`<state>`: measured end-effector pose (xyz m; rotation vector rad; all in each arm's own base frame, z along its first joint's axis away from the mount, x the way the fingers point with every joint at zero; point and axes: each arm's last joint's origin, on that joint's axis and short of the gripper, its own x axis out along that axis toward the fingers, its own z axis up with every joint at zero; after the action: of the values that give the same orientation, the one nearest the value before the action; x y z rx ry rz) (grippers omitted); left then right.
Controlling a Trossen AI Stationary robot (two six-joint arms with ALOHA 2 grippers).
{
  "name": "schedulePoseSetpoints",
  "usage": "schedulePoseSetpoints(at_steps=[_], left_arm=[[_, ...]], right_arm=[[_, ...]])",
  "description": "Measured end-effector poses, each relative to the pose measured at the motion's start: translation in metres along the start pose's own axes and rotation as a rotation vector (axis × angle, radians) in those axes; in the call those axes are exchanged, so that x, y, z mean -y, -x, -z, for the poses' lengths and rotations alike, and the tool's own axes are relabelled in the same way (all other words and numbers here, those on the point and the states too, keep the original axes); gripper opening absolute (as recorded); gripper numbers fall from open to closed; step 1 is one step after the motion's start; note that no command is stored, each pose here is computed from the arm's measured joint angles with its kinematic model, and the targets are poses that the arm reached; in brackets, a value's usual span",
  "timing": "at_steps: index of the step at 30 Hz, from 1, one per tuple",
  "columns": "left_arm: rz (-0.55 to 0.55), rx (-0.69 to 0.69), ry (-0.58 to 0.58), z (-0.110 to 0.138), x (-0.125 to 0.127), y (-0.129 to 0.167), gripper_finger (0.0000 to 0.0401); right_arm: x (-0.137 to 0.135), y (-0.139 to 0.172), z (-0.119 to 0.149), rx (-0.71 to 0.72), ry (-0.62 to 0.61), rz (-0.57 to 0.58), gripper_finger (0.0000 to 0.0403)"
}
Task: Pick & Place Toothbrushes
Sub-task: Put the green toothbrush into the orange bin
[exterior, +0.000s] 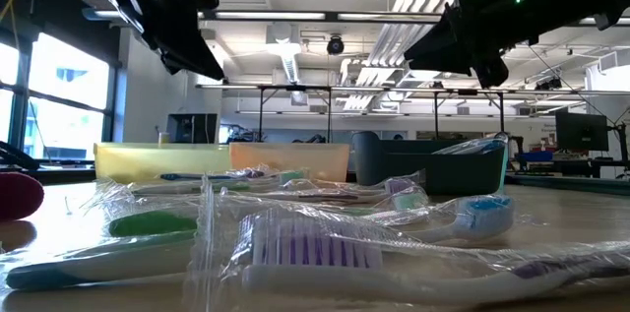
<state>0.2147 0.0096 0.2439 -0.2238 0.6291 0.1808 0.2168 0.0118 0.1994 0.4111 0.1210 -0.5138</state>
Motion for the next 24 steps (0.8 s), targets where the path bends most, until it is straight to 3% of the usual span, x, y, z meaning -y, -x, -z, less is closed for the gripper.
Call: schedulePoseSetpoints(at_steps=[15, 24], left_arm=[[-0.007, 0.024, 0.053, 0.012, 0.039, 0.006, 0.0032], [-0.032, 0.038, 0.078, 0.016, 0.047, 0.008, 0.0032]], right_arm=[[0.0, 0.0, 0.0, 0.0, -0.007, 0.0, 0.0097], [0.0, 0.0, 0.0, 0.0, -0.007, 0.0, 0.0097]])
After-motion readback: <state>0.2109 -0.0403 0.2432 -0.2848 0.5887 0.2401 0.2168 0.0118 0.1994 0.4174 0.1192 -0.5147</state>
